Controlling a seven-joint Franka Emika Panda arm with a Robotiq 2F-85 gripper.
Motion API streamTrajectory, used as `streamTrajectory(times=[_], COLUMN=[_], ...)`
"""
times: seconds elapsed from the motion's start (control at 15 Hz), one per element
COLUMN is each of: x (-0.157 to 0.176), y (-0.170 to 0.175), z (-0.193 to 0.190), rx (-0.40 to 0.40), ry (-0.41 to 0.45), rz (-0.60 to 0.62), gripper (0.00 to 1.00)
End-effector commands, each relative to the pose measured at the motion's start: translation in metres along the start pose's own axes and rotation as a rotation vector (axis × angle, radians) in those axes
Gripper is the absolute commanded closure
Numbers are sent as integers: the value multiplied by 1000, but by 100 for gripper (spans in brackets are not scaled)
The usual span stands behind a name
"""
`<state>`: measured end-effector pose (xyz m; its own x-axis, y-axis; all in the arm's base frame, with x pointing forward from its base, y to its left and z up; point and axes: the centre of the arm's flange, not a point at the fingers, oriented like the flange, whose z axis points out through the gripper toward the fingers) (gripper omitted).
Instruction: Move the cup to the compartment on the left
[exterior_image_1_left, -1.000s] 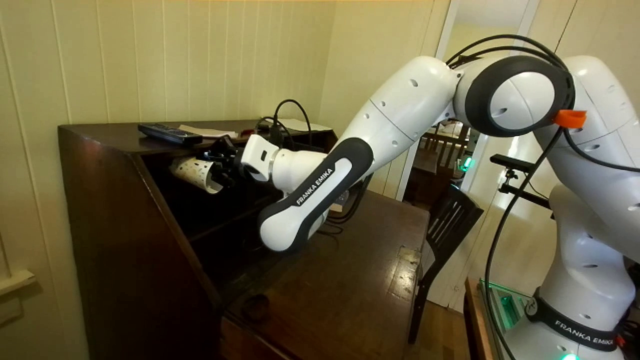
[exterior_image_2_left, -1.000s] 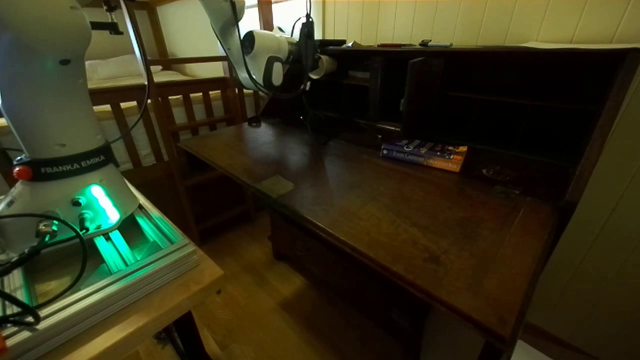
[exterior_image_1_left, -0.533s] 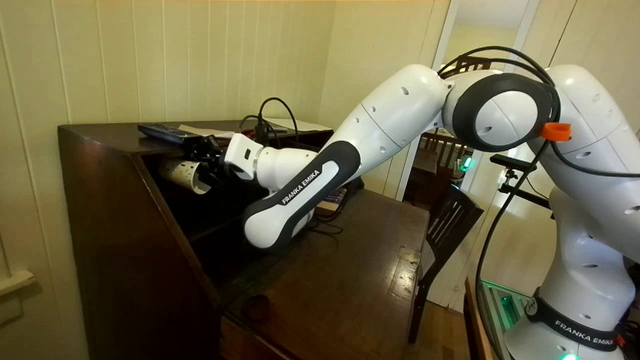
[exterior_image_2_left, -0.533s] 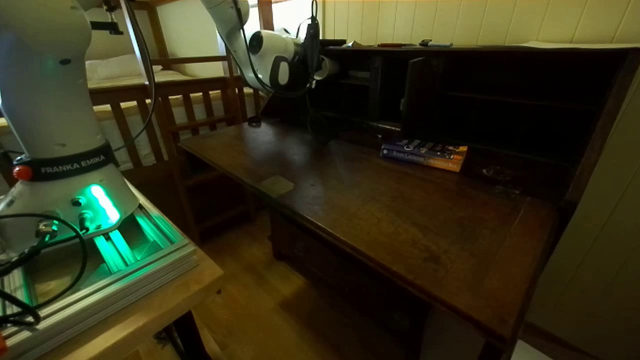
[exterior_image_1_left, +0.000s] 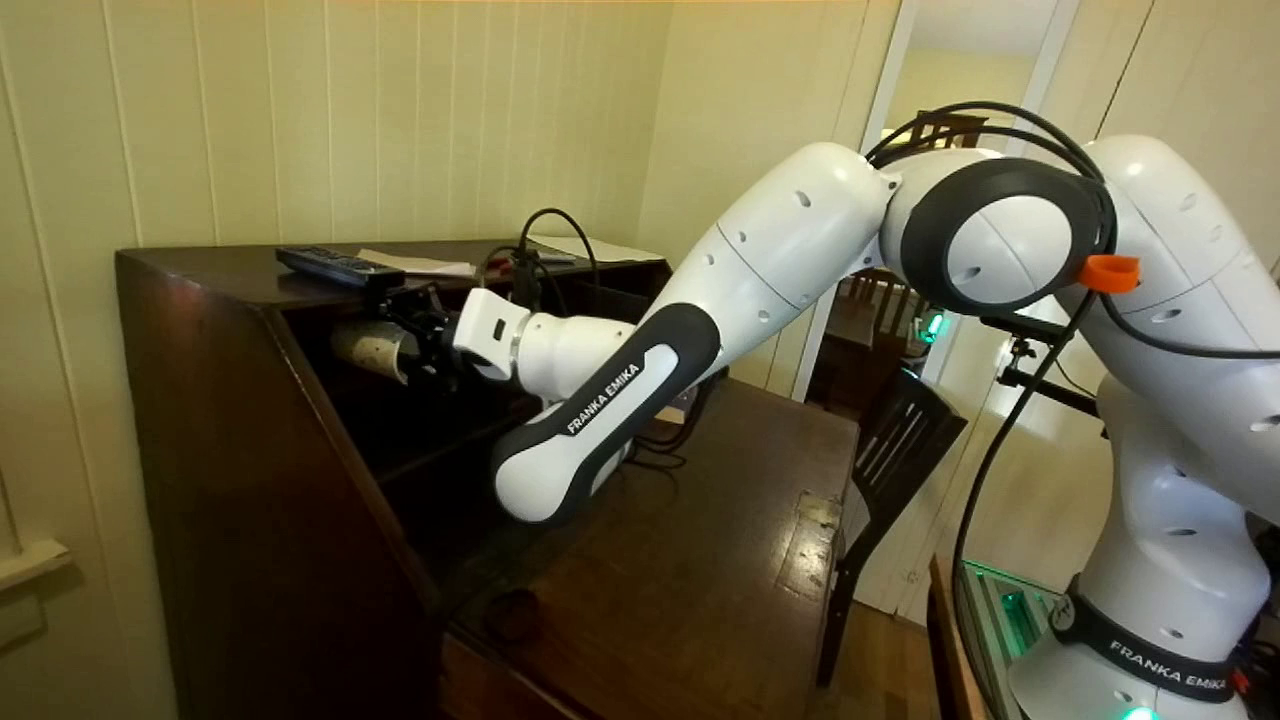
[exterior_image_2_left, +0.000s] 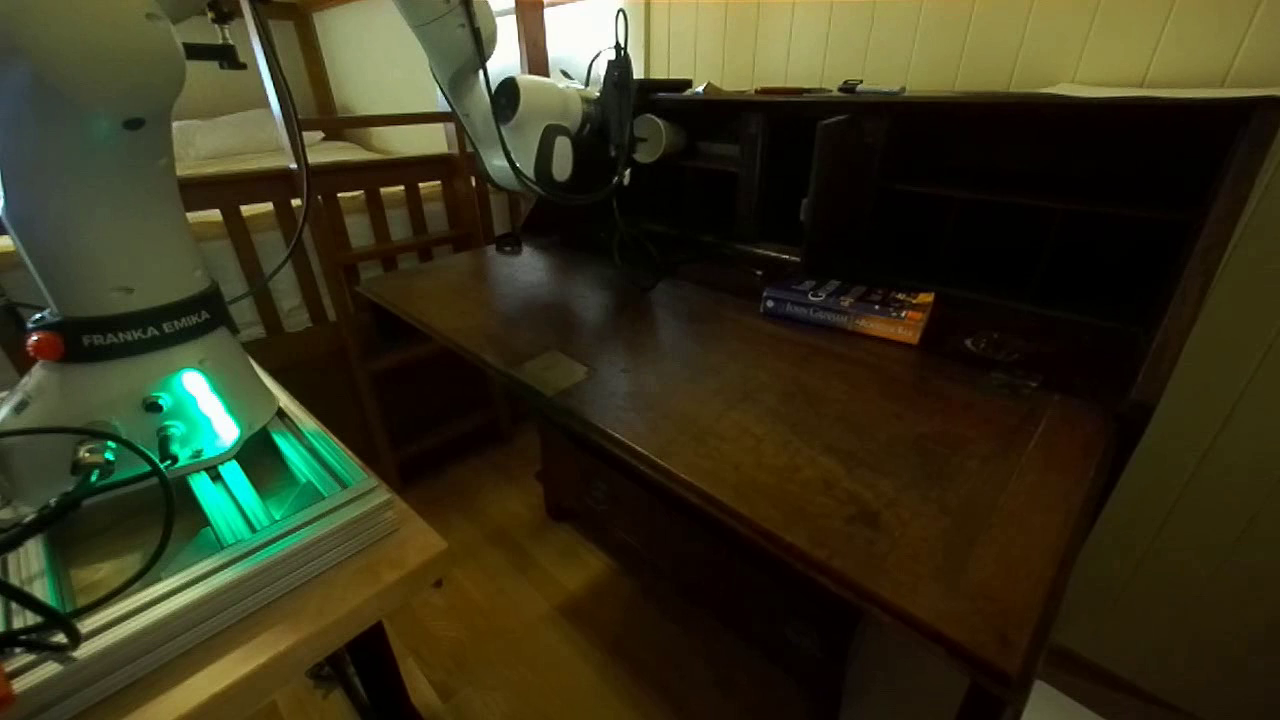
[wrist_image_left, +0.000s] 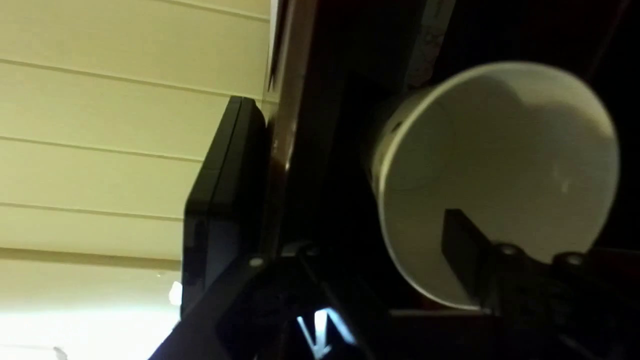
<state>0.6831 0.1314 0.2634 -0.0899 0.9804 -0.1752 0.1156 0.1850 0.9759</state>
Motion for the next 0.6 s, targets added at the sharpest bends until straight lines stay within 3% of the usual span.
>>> streamTrajectory(times=[0.0,0.13,0.33,0.47,0.53], x=[13,21,30,23,19], y=[13,18,38,63,72], z=[-44,-69,-118,-138,-148], rx=[-58,-110,-180,-97,-107], ry=[16,3,-22,-82,-153], rz=[-26,-31,-62,-60,-58], gripper=[9,0,0,0,0])
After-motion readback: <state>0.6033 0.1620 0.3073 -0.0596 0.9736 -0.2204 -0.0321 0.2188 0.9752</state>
